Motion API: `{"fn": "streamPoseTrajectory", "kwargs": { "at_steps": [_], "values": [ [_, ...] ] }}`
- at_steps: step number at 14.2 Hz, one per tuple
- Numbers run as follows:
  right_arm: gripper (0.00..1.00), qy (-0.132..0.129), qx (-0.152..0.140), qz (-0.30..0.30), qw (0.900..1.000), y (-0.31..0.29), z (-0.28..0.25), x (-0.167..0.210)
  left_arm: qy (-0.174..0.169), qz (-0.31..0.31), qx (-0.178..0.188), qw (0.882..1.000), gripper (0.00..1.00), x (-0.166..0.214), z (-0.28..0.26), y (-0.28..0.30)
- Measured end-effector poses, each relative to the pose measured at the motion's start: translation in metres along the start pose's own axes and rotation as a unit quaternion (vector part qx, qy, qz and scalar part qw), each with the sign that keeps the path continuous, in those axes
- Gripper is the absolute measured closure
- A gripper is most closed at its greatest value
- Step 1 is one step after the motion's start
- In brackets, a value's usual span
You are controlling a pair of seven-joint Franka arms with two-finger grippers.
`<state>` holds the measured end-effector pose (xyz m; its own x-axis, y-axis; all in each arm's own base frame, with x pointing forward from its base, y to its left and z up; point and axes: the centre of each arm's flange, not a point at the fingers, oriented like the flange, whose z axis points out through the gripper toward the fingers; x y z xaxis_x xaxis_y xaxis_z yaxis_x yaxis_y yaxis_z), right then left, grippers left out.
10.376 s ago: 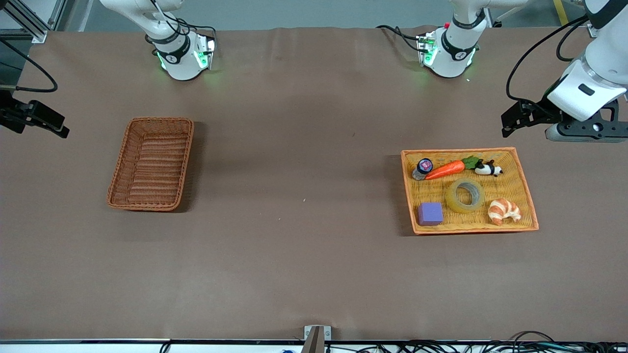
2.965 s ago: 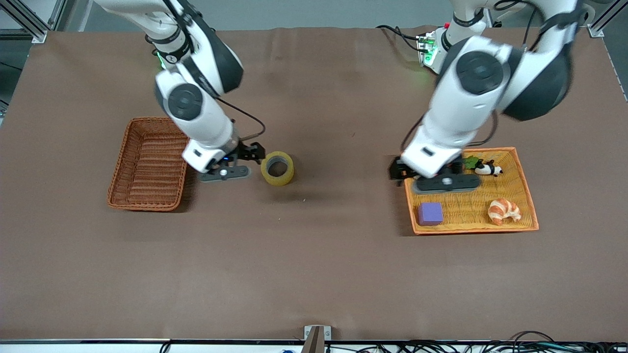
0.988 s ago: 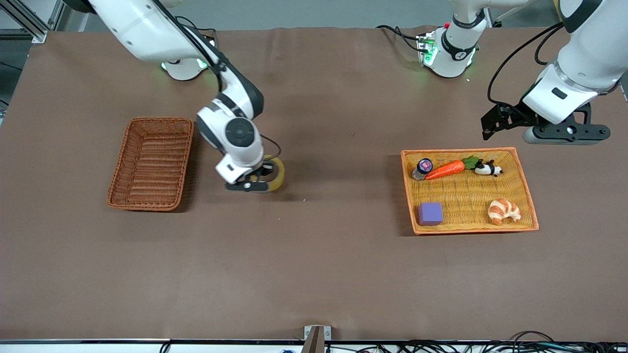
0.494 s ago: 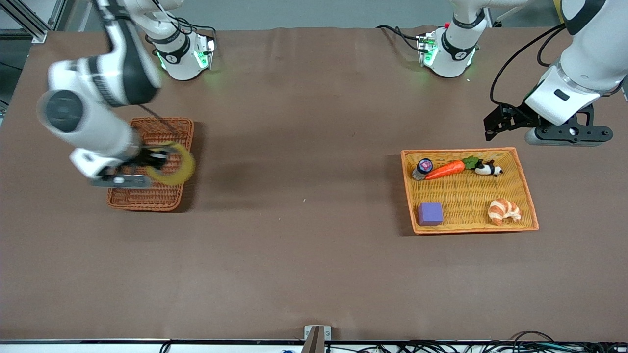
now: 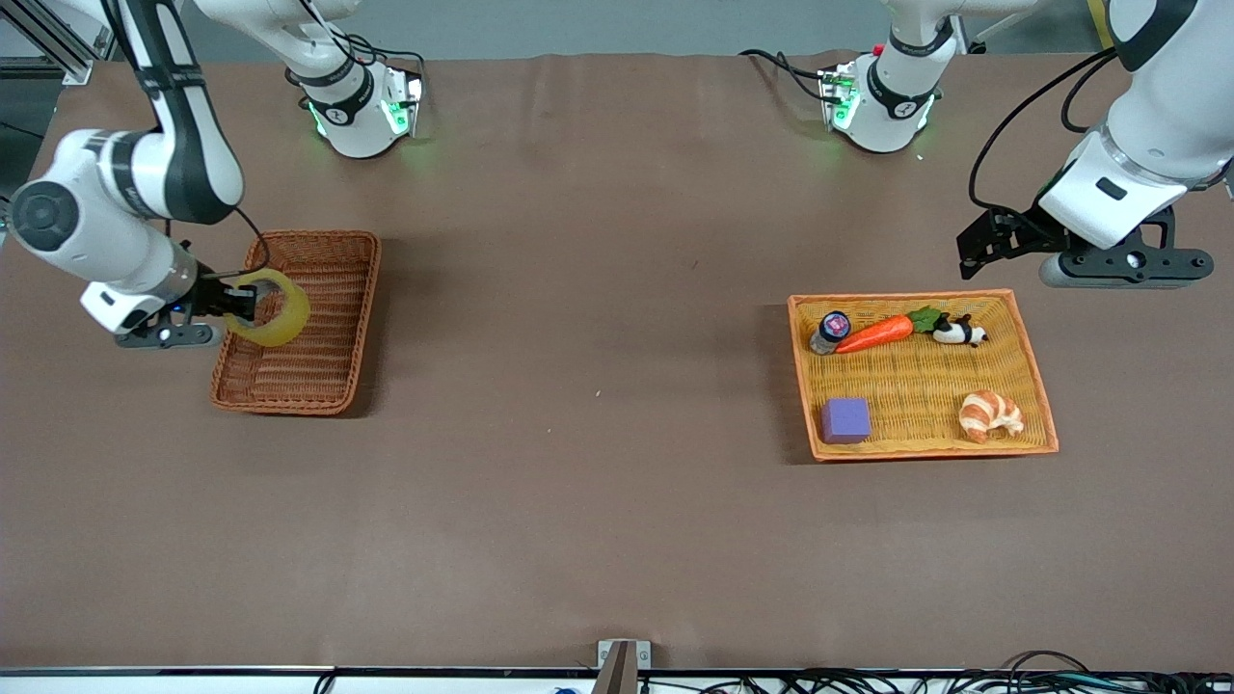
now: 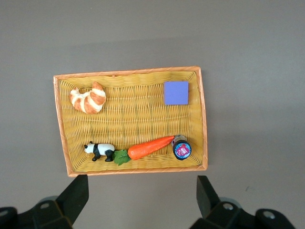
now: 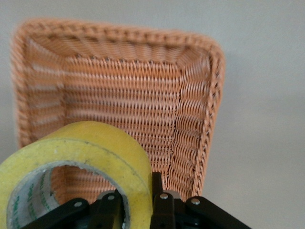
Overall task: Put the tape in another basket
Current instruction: 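Carry the tape with the right gripper and lower it into the basket, then open the right gripper and lift it away from the basket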
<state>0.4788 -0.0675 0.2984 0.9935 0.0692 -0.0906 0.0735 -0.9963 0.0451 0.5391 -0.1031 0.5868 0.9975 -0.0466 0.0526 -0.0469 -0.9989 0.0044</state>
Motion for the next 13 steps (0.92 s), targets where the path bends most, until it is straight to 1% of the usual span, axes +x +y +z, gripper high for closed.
{"fn": "streamPoseTrajectory", "kwargs": {
  "at_steps": [2,4,8,9,11,12,13],
  "values": [
    [0.78,0.018,0.000,-0.002,1.000,-0.007,0.033,-0.020,0.000,0.000,0.000,1.000,0.00,0.000,0.000,0.000],
    [0.78,0.018,0.001,-0.006,1.000,-0.013,0.057,-0.033,0.001,0.000,0.000,1.000,0.00,0.000,-0.001,0.000],
    [0.78,0.015,-0.003,-0.008,1.000,-0.015,0.088,-0.034,0.005,0.000,-0.001,1.000,0.00,0.001,-0.004,0.000],
    [0.71,0.013,-0.004,-0.009,1.000,-0.015,0.093,-0.034,0.005,0.000,-0.001,1.000,0.00,0.001,-0.004,0.000],
    [0.54,0.014,-0.005,-0.008,1.000,-0.014,0.093,-0.032,0.005,-0.002,-0.001,1.000,0.00,0.001,-0.004,-0.002],
    [0.42,0.018,-0.005,-0.008,1.000,-0.013,0.088,-0.029,0.005,-0.003,0.000,1.000,0.00,0.001,-0.004,-0.003],
    [0.33,0.022,-0.006,-0.006,1.000,-0.011,0.078,-0.023,0.005,-0.004,0.000,1.000,0.00,0.001,-0.004,-0.004]
  ]
}}
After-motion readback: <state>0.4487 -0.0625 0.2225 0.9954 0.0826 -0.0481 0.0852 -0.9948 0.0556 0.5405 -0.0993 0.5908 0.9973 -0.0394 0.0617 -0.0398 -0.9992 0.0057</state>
